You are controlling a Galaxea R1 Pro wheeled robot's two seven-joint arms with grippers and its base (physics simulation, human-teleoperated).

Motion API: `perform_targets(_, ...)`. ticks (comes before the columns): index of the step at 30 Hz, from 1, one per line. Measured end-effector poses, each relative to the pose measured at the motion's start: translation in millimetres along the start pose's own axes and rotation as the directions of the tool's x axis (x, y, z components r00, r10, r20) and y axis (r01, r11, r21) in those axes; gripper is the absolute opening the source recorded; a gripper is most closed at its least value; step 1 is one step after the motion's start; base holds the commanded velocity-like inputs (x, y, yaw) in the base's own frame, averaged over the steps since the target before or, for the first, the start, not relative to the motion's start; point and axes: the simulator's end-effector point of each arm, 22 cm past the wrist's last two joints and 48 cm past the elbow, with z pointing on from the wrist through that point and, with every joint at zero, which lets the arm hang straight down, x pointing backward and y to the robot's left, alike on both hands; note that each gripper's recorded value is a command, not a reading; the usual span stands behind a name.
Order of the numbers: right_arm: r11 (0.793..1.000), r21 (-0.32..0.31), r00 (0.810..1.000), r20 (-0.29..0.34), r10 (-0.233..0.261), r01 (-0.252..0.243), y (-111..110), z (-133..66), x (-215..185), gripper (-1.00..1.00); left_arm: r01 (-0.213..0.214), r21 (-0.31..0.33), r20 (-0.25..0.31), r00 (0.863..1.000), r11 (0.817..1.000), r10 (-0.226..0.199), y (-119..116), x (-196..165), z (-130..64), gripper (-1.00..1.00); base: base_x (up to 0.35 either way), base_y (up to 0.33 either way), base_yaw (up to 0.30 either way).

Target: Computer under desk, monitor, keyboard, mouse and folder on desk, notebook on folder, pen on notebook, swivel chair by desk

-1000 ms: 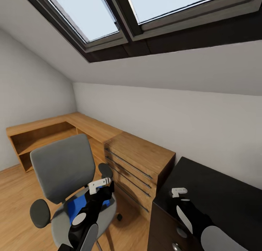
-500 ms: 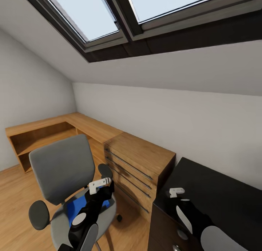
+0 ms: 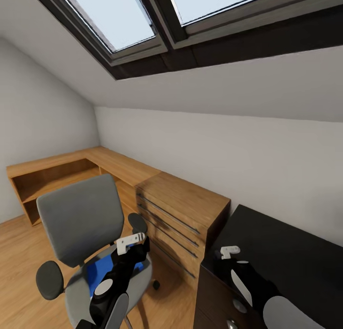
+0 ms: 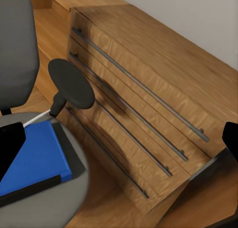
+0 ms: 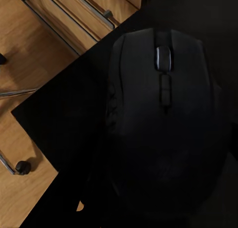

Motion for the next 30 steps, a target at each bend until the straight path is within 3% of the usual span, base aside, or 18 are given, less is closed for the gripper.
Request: perform_targets(30,1.0,0.001,1.0,-0.004,0.0,0.0,-1.5,9.7,8.4,-1.0,0.001,0.0,0.001,1.0,1.0,-0.001,3.0,10.7,5.1,1.0,0.0,0.0,0.0)
